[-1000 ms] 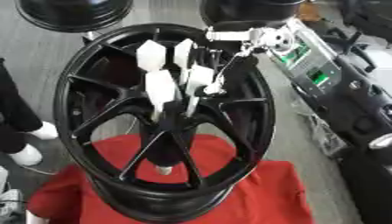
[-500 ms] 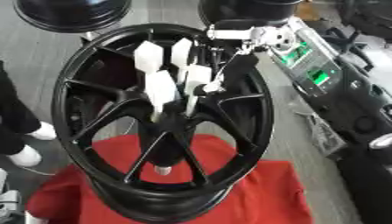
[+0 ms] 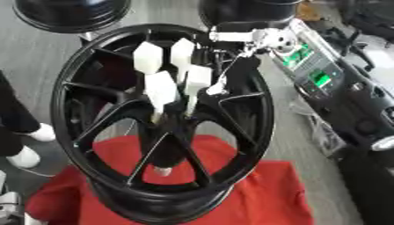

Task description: Pull the pin out of the wheel hub.

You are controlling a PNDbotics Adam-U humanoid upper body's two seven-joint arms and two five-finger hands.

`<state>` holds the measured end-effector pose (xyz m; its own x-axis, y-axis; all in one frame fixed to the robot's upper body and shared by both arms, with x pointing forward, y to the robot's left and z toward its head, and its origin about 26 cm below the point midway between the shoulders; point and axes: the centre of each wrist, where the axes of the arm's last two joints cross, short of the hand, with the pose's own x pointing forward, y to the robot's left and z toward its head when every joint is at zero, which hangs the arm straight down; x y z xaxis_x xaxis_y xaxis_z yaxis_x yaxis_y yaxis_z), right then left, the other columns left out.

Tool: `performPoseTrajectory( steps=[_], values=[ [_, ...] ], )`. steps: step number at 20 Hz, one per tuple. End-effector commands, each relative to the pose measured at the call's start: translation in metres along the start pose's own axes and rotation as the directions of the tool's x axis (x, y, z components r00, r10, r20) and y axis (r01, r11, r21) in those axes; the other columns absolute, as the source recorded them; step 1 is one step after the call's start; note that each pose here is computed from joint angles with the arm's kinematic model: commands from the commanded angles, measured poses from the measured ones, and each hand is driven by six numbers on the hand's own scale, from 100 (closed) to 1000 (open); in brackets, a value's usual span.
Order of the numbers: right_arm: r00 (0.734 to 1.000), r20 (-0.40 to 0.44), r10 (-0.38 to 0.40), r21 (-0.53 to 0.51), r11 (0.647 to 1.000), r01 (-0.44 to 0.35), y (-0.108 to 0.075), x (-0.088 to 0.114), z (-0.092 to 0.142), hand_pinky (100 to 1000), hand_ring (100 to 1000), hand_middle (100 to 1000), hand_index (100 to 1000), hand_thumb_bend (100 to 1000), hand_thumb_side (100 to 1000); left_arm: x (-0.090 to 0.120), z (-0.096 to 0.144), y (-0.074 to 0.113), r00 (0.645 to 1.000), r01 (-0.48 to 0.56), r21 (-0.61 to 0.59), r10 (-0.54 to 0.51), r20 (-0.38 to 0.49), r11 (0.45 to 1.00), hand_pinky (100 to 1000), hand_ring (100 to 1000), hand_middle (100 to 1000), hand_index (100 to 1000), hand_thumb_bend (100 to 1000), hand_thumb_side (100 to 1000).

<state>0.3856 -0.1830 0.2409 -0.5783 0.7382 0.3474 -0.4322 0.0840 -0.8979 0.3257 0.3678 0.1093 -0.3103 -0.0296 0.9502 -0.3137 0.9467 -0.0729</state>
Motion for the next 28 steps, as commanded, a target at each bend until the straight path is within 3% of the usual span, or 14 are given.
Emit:
performPoseTrajectory(
  steps=[1, 11, 28],
  values=[
    [1.0, -0.01, 0.021, -0.027, 0.999, -0.021, -0.0108, -0.0007, 0.0077, 607, 466, 512, 658, 482, 246, 0.0092, -0.0043, 0.0028, 0.999, 0.026, -0.014, -0.025, 0.029, 1.0, 776, 825, 725, 795, 176, 836],
    [0.999, 0.005, -0.033, -0.042, 0.999, 0.033, -0.0109, 0.0002, 0.0056, 614, 463, 504, 646, 465, 212, 0.009, -0.0044, 0.0022, 0.999, 0.028, -0.017, -0.028, 0.027, 0.999, 776, 826, 725, 795, 174, 836],
    [0.999, 0.009, -0.052, -0.032, 0.998, 0.052, -0.0077, -0.0001, 0.0, 608, 452, 491, 633, 446, 167, 0.0095, -0.005, -0.0003, 0.999, 0.028, -0.022, -0.028, 0.029, 0.999, 778, 827, 725, 796, 173, 835]
  ],
)
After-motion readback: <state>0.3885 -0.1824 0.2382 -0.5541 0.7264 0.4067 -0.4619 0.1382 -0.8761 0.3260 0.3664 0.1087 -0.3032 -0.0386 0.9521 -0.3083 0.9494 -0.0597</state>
